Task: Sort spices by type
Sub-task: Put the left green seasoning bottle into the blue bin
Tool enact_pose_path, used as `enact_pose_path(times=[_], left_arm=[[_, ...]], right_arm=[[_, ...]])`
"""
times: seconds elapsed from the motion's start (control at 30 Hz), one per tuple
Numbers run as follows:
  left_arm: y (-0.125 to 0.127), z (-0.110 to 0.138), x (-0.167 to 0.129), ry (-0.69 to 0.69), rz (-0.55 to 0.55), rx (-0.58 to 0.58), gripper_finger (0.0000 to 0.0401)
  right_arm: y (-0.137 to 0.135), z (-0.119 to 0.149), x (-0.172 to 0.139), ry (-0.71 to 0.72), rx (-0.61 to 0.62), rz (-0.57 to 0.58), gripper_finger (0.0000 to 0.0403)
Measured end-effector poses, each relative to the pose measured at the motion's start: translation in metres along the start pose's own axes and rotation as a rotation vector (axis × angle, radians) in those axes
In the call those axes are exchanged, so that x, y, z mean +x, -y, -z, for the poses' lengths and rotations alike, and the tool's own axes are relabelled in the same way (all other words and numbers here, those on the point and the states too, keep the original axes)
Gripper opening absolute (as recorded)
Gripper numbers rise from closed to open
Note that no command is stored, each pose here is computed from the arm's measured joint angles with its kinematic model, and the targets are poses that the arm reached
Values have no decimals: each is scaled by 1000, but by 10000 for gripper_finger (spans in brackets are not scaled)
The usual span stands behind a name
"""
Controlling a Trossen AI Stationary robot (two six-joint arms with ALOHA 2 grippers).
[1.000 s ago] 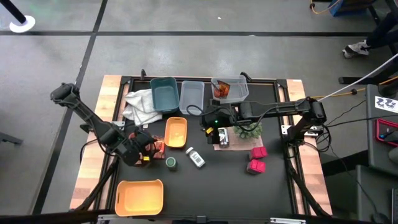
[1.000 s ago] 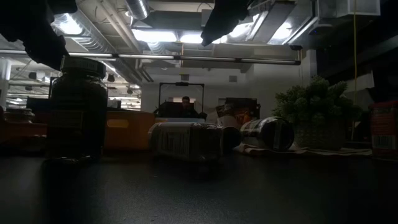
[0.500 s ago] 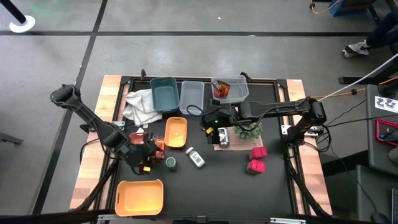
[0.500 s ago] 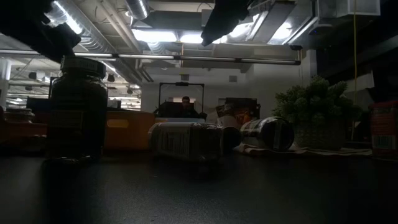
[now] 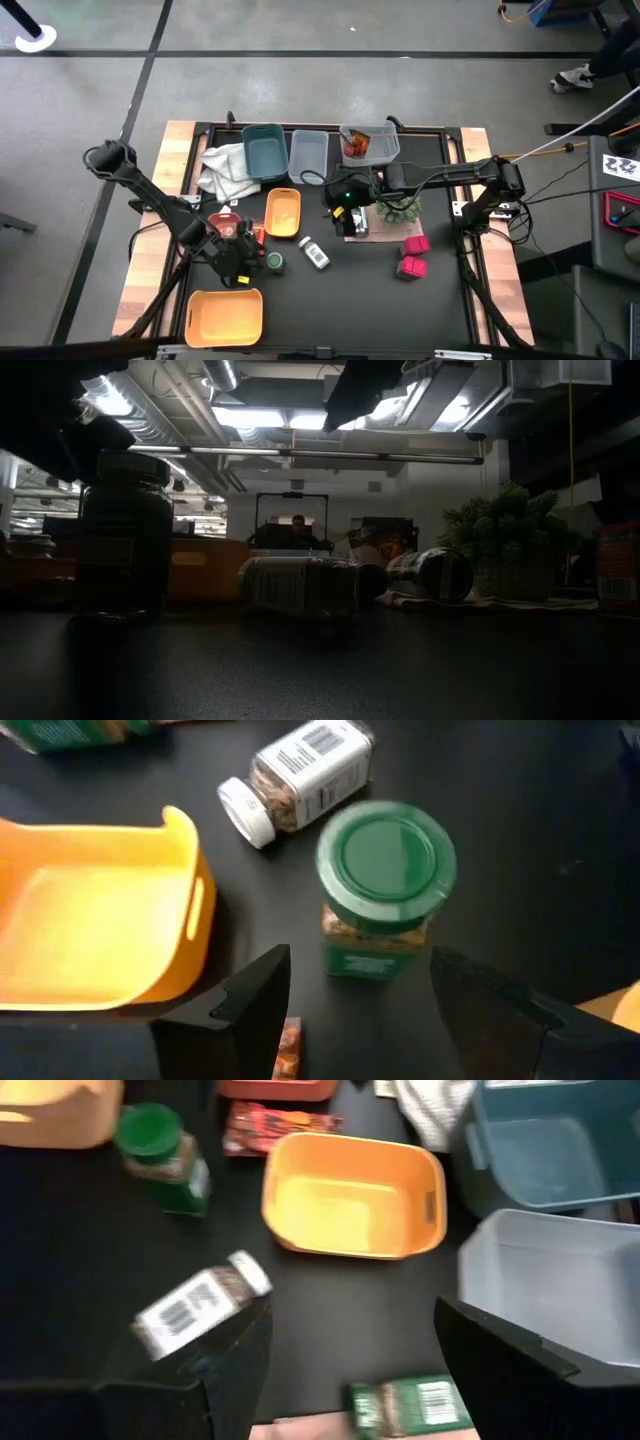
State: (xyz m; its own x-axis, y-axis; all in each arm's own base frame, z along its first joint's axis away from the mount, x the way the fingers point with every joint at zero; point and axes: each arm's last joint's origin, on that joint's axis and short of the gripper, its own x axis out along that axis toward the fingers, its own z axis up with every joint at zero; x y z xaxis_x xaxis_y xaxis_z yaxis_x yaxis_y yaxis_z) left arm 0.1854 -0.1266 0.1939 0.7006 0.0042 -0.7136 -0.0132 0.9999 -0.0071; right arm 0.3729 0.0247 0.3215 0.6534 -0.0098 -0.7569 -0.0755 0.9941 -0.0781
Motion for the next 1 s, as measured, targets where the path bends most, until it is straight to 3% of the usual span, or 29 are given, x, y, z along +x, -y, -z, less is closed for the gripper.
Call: enact_pose_path(times=[0.4,1.0], left_arm=[[4,1,9,-12,9,-1,224],[4,2,9,-17,5,1,224]], right_arm=[[-21,-1,-2,9,-44,-33,275],[-20,-2,-1,16,-42,-31,275]])
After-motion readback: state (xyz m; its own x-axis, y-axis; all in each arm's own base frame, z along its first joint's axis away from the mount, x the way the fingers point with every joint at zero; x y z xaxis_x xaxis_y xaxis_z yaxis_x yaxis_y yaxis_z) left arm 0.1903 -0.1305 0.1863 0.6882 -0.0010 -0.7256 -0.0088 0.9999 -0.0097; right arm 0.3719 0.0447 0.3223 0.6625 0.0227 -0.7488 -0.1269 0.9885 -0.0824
